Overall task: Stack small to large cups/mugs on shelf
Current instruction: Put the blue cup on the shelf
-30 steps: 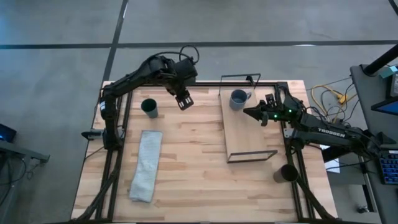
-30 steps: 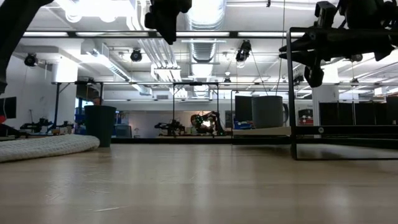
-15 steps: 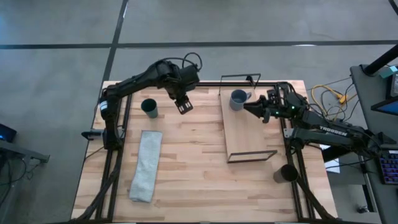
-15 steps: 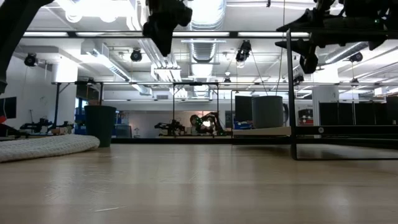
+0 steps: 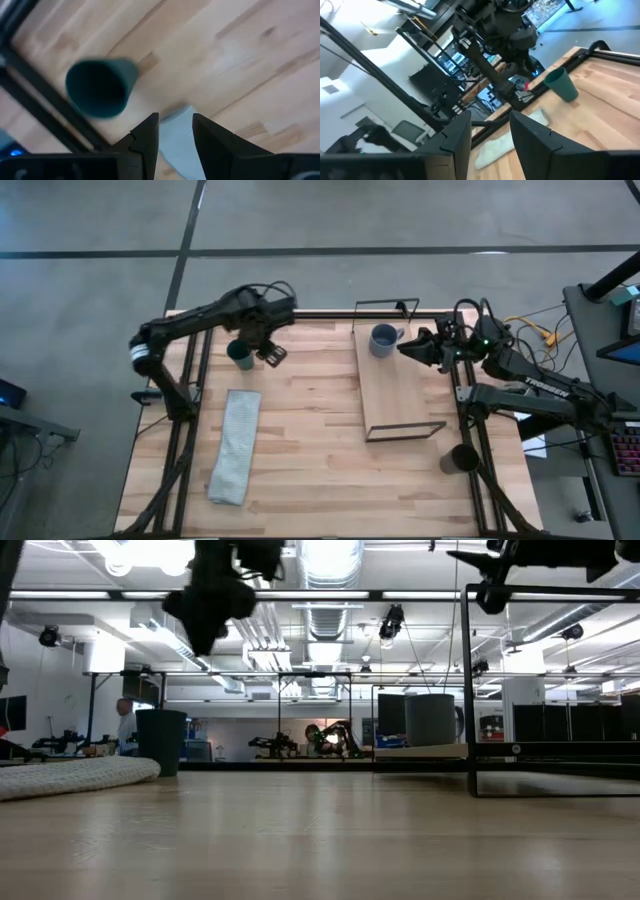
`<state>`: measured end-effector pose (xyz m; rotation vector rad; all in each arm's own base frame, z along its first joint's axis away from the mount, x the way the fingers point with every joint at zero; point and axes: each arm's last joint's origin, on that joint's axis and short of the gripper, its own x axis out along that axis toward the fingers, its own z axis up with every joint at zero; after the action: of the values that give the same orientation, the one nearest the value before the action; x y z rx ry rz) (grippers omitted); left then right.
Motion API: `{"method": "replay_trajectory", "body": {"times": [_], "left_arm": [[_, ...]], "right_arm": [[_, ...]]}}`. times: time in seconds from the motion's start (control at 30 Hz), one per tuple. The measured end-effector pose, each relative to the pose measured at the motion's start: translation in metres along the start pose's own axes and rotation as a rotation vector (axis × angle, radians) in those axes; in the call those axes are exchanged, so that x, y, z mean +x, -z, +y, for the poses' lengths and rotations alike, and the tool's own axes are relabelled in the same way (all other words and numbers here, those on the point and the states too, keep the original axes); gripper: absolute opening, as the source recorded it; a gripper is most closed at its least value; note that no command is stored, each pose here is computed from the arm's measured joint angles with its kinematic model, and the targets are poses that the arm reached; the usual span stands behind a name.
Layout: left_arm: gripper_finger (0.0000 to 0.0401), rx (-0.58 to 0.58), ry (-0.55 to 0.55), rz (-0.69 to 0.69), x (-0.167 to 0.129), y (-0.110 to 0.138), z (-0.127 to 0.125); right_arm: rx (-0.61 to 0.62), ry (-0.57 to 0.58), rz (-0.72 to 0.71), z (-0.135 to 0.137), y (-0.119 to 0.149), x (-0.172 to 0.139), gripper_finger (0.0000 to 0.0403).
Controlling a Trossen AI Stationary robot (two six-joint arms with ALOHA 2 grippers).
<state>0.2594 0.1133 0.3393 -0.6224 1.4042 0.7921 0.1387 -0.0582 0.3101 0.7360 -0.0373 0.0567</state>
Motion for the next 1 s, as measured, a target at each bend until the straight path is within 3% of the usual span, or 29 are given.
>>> {"method": "replay_trajectory", "body": {"times": [0.23, 0.37, 0.67, 1.0], "left_arm": [[0.0105, -0.148, 0.088, -0.126, 0.009, 0.027, 0.019], [0.0105, -0.179, 0.055, -0.102, 0.025, 0.036, 0.023], [0.0105, -0.162, -0.079, -0.054, 0.058, 0.039, 0.028], [0.0105, -0.126, -0.065, -0.139, 0.061, 0.029, 0.029]], "right_arm": [[-0.014, -0.004, 0.0, 0.006, -0.006, -0.001, 0.0128], [-0.002, -0.003, 0.001, 0.006, -0.005, -0.001, 0.0127], [0.044, -0.001, 0.001, 0.005, -0.005, -0.001, 0.0123], [0.045, -0.001, 0.001, 0.005, -0.005, -0.001, 0.0123]]}}
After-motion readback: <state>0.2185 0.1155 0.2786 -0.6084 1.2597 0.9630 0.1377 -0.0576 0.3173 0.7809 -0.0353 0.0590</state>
